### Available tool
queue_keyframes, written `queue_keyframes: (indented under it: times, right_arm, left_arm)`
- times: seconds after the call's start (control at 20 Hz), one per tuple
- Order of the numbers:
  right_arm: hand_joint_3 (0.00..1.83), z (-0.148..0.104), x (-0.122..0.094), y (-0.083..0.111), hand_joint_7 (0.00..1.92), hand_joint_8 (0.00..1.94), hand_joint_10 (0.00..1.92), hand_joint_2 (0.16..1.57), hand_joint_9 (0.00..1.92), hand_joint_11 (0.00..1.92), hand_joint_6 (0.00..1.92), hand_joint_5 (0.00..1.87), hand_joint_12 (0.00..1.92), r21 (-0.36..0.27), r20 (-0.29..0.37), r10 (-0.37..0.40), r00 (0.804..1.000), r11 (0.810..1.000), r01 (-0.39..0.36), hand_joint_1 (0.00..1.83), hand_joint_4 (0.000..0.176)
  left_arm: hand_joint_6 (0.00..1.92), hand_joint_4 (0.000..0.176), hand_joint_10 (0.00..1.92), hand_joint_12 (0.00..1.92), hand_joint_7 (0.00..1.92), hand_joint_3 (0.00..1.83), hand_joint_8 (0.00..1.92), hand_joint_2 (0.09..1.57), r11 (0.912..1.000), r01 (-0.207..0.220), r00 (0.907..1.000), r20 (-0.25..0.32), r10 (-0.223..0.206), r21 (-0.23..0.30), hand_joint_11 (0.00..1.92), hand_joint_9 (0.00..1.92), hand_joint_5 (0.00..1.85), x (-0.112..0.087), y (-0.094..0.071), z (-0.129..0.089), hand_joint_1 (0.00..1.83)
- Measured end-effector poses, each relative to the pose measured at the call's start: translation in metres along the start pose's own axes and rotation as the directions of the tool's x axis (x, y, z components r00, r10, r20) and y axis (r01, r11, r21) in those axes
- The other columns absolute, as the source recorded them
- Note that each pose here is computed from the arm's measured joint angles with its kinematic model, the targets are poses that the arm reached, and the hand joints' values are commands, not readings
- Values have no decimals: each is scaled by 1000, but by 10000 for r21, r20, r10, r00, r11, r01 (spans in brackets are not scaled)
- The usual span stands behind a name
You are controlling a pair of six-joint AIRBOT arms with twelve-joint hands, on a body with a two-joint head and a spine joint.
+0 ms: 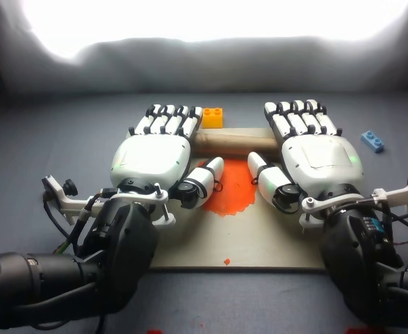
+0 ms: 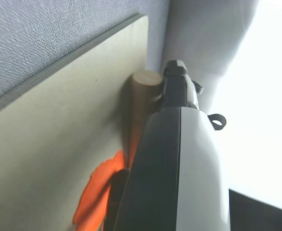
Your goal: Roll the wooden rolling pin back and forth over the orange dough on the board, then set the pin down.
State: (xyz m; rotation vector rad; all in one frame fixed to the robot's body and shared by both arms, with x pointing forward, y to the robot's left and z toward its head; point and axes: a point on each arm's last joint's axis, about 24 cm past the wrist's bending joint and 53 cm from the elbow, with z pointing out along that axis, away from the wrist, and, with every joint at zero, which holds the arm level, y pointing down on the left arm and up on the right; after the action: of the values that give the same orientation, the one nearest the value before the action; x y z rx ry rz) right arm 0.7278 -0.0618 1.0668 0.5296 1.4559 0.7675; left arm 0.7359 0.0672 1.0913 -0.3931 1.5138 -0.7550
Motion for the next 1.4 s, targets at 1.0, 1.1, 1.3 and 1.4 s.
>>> queue_keyframes:
  times: [1.0, 1.1, 1.3, 1.4]
  right_arm:
    - [2, -2, 0, -1, 84, 10, 15, 1525, 59, 0, 2, 66, 0, -42, 21, -110, 9999, 9999, 110, 0, 0]
    - [2, -2, 0, -1, 86, 11, 16, 1526, 61, 0, 3, 67, 0, -39, 27, -121, 9999, 9999, 121, 0, 0]
    - [3, -3, 1, 0, 81, 6, 11, 1528, 55, 0, 6, 77, 0, -50, 26, -131, 9999, 9999, 131, 0, 0]
    - [0, -3, 1, 0, 72, 1, 5, 1521, 42, 0, 3, 70, 0, -51, 27, -133, 9999, 9999, 133, 0, 0]
  left_arm:
    - [8, 0, 7, 15, 64, 5, 7, 1482, 10000, 14, 9997, -232, -13, 31, 24, 29, 46, 2, -2, -3, 0]
    - [9, 0, 11, 22, 74, 5, 10, 1483, 10000, 12, 9997, -263, -11, 29, 34, 39, 48, 2, -2, -3, 0]
    - [4, 0, 4, 21, 67, 4, 5, 1483, 10000, 12, 9996, -278, -11, 24, 18, 26, 42, 2, -1, -3, 0]
    - [5, 0, 5, 26, 75, 4, 7, 1483, 10000, 16, 9996, -295, -15, 26, 20, 28, 44, 2, -2, -4, 0]
